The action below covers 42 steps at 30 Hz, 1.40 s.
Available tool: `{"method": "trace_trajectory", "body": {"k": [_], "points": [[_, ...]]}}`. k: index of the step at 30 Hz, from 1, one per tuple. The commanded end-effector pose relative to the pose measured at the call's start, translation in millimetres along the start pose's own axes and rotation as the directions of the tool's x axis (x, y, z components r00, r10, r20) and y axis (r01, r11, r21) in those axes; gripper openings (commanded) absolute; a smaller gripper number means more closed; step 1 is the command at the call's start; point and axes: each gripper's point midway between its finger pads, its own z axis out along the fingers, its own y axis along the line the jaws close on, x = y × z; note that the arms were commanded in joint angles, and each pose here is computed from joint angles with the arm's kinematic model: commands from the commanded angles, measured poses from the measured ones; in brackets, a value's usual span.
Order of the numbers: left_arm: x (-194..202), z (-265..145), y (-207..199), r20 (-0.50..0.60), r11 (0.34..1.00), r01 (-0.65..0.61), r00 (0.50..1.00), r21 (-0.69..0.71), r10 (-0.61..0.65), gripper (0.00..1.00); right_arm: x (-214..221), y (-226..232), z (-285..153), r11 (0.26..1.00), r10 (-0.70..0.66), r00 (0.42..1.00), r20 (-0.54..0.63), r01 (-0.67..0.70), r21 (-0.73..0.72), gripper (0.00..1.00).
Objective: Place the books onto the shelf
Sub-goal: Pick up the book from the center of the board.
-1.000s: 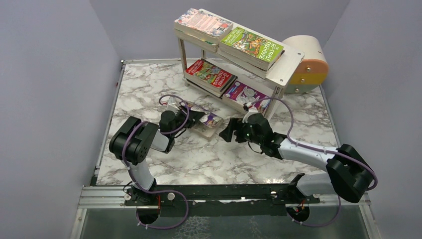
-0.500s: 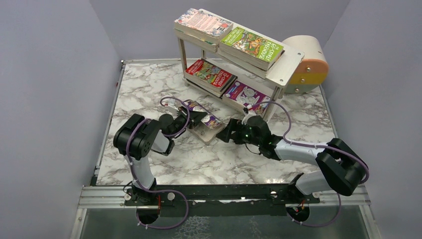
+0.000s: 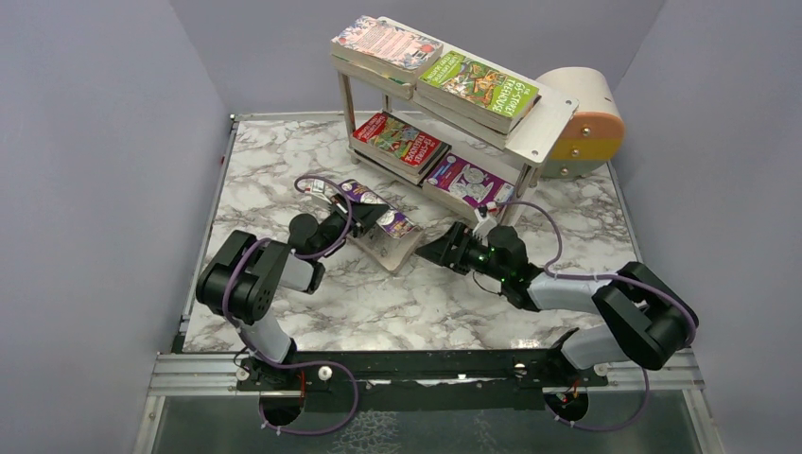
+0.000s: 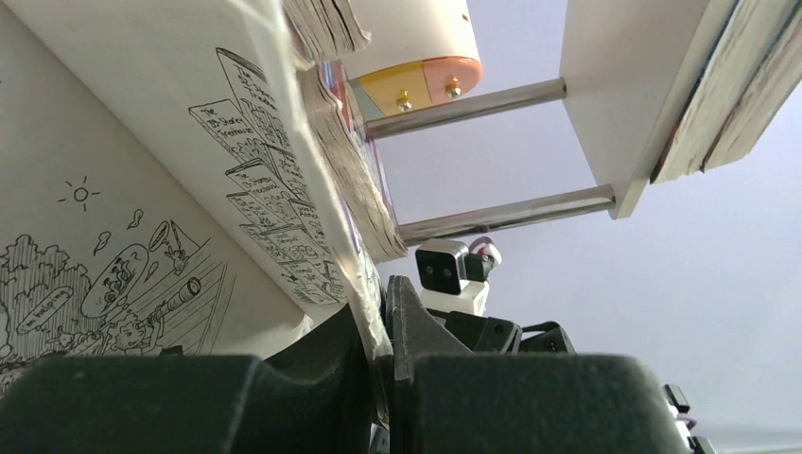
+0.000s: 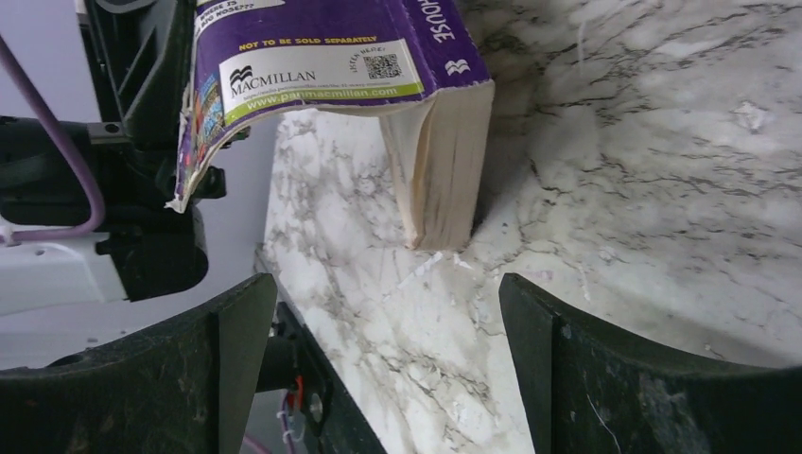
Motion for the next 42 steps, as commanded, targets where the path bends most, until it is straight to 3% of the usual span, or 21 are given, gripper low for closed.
{"method": "trace_trajectory", "body": {"k": [1, 6, 13, 28, 36, 42], "points": [[4.7, -9.4, -28.0, -0.035, 0.995, -0.047, 0.998, 0.086, 0.051, 0.00, -5.5, 25.9, -2.3, 0.987, 0.051, 0.999, 0.007, -0.049, -0.156, 0.87], [5.8, -14.2, -28.7, -0.041, 0.996, -0.056, 0.997, 0.070, 0.059, 0.00, -0.7, 12.9, 9.0, 0.991, 0.024, 1.000, -0.016, -0.025, -0.128, 0.86], [4.8, -10.8, -35.7, -0.053, 0.995, -0.063, 0.996, 0.083, 0.067, 0.00, -4.7, -0.5, 22.1, 0.989, -0.058, 0.997, 0.045, 0.063, -0.133, 0.85], [5.9, -5.6, -33.0, -0.077, 0.995, -0.052, 0.995, 0.084, 0.059, 0.00, 3.0, 6.0, 52.8, 0.957, -0.110, 0.968, 0.225, 0.164, -0.240, 0.78], [9.0, -6.3, -31.8, -0.095, 0.995, -0.048, 0.994, 0.085, 0.056, 0.00, 4.3, 3.9, 72.7, 0.949, -0.122, 0.929, 0.350, 0.212, -0.232, 0.76], [11.1, -7.8, -29.4, -0.103, 0.996, -0.040, 0.994, 0.077, 0.048, 0.00, 1.3, -5.2, 83.0, 0.959, -0.117, 0.911, 0.395, 0.207, -0.195, 0.68]]}}
